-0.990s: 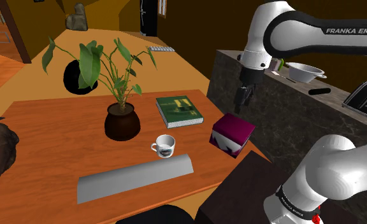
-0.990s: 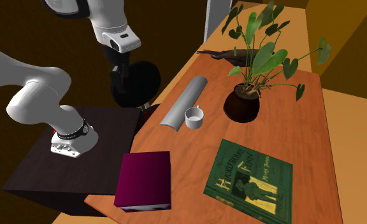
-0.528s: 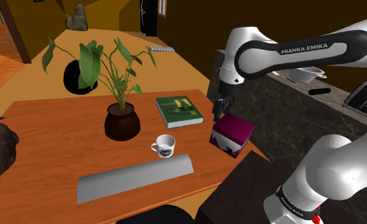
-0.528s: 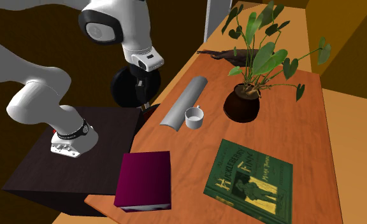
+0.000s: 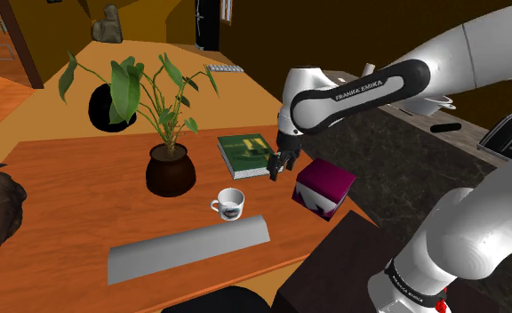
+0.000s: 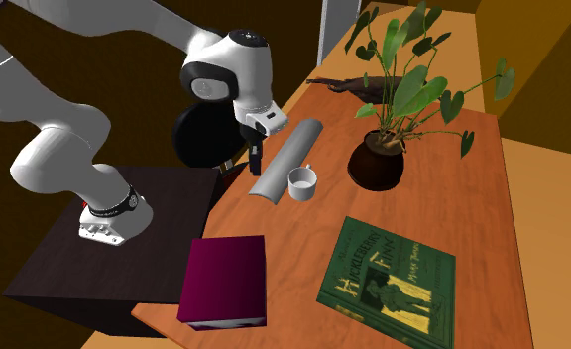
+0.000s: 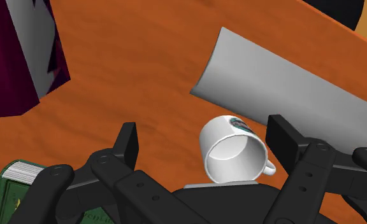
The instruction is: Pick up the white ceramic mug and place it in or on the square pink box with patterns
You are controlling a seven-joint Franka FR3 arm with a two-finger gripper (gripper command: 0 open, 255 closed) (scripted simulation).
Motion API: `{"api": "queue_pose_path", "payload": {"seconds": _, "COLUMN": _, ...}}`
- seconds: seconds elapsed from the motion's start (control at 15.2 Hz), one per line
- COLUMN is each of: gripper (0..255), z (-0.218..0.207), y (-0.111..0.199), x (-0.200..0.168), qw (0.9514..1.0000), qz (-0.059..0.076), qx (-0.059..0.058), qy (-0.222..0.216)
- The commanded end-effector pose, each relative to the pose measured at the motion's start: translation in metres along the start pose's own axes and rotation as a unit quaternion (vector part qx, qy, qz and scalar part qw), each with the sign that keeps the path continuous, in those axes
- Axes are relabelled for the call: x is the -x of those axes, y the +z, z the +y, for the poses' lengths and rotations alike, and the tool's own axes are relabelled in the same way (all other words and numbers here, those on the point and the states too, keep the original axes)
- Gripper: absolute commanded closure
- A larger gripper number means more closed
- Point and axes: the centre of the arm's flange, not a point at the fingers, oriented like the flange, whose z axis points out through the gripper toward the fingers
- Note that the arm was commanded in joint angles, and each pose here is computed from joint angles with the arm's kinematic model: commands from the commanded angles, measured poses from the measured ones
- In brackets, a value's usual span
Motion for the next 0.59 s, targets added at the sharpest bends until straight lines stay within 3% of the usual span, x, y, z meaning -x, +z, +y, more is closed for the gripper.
{"api": "queue_pose_path", "payload": {"seconds": 0.0, "gripper": 0, "z": -0.004, "y": 0.018, "x": -0.015, "qw": 1.0, "qz": 0.004, "qx": -0.001, "qy": 0.003}}
{"api": "queue_pose_path", "payload": {"seconds": 0.53, "gripper": 0, "z": -0.016, "y": 0.09, "x": -0.086, "qw": 0.9997, "qz": 0.019, "qx": -0.003, "qy": 0.012}}
